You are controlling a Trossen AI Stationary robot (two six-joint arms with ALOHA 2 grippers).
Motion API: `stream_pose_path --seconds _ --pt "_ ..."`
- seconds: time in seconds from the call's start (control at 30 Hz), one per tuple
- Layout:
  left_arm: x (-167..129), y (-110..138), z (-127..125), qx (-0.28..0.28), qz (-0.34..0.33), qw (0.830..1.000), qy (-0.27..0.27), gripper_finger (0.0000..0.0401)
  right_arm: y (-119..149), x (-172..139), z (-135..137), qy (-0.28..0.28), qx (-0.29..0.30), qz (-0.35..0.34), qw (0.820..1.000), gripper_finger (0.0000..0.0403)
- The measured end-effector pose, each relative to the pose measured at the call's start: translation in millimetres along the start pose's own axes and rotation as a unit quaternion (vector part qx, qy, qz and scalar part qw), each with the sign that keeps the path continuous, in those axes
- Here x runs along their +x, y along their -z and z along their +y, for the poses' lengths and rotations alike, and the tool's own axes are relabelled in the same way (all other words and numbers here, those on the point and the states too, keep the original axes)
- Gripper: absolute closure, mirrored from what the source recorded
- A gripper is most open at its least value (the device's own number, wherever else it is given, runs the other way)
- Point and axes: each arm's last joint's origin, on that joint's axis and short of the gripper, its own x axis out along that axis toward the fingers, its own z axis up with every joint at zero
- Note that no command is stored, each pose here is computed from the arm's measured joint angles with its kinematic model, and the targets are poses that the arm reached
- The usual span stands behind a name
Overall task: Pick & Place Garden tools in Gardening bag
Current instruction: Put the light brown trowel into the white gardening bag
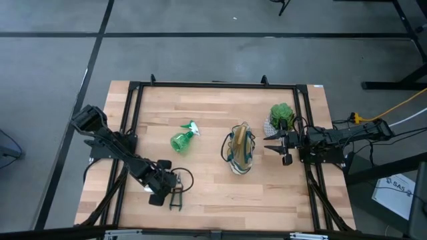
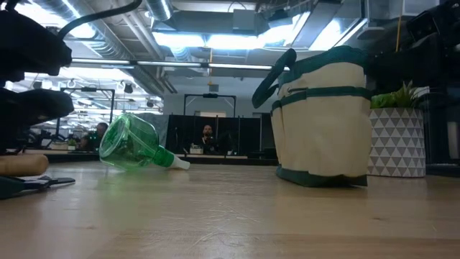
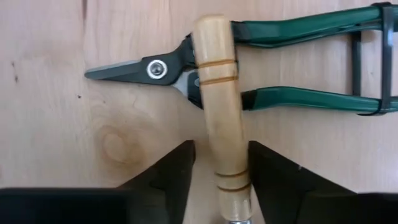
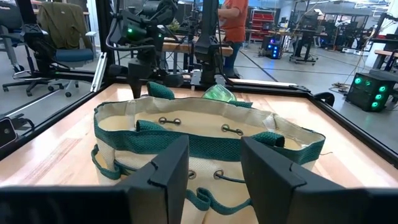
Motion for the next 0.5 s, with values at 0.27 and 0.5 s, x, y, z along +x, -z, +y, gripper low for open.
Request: stream_pose_path --seconds 0.27,0.5 --pt "-1 -4 6 0.006 0.006 1.000 0.008 0.0338 0 0 0 0.000 0.000 0.000 1.000 0.0256" --pt "-23 -13 21 0.024 -0.033 0.999 0.012 0.0338 0 0 0 0.000 0.000 0.000 1.000 0.0256"
